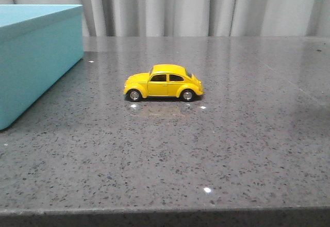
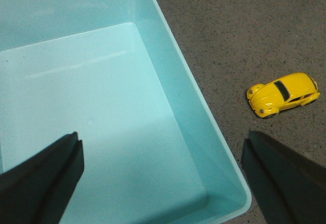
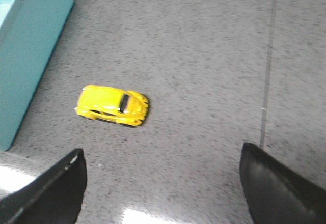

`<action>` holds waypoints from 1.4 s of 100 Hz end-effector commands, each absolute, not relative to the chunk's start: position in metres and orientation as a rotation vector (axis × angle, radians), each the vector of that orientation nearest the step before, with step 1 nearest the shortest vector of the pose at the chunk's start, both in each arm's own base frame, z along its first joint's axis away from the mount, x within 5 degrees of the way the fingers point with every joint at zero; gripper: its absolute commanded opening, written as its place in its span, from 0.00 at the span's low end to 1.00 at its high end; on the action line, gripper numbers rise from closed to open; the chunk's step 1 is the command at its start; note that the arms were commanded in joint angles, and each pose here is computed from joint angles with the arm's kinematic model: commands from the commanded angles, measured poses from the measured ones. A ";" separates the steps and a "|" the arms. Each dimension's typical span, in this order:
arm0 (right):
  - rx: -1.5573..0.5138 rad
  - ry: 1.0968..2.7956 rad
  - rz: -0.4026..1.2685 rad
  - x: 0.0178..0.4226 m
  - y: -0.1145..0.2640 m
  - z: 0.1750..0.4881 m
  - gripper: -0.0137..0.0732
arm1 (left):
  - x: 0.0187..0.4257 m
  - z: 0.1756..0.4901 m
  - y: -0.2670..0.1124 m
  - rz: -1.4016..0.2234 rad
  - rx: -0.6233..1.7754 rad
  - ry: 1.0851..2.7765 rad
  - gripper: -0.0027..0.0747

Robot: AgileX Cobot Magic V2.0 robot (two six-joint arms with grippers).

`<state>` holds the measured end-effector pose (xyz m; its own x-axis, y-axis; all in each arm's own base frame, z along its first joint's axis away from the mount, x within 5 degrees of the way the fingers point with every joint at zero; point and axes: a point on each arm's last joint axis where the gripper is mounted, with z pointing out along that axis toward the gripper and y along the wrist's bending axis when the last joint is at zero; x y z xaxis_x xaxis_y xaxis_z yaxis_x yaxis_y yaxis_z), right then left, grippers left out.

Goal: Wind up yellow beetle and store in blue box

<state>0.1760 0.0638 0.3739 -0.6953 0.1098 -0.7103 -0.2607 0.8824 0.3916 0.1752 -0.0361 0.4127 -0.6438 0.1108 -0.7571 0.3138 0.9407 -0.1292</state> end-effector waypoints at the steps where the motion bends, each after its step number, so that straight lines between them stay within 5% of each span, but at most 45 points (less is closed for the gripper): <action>1: -0.099 2.169 0.660 0.187 0.074 0.388 0.86 | 0.174 0.427 -0.038 -0.334 0.283 2.182 0.82; 76: -0.271 2.203 0.695 0.231 0.140 0.366 0.86 | 0.174 0.427 -0.038 -0.334 0.283 2.182 0.82; 109: -0.235 2.181 0.493 0.226 0.148 0.371 0.86 | 0.175 0.427 -0.038 -0.335 0.283 2.184 0.82; 140: -0.290 2.212 0.387 0.224 0.200 0.368 0.86 | 0.175 0.427 -0.038 -0.335 0.283 2.184 0.82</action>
<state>0.2232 0.1900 0.3522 -0.6784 -0.0795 -0.7304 -0.3165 0.9288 0.1929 0.1757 -0.0362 0.4122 -0.6472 0.1117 -0.7541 0.3139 0.9405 -0.1301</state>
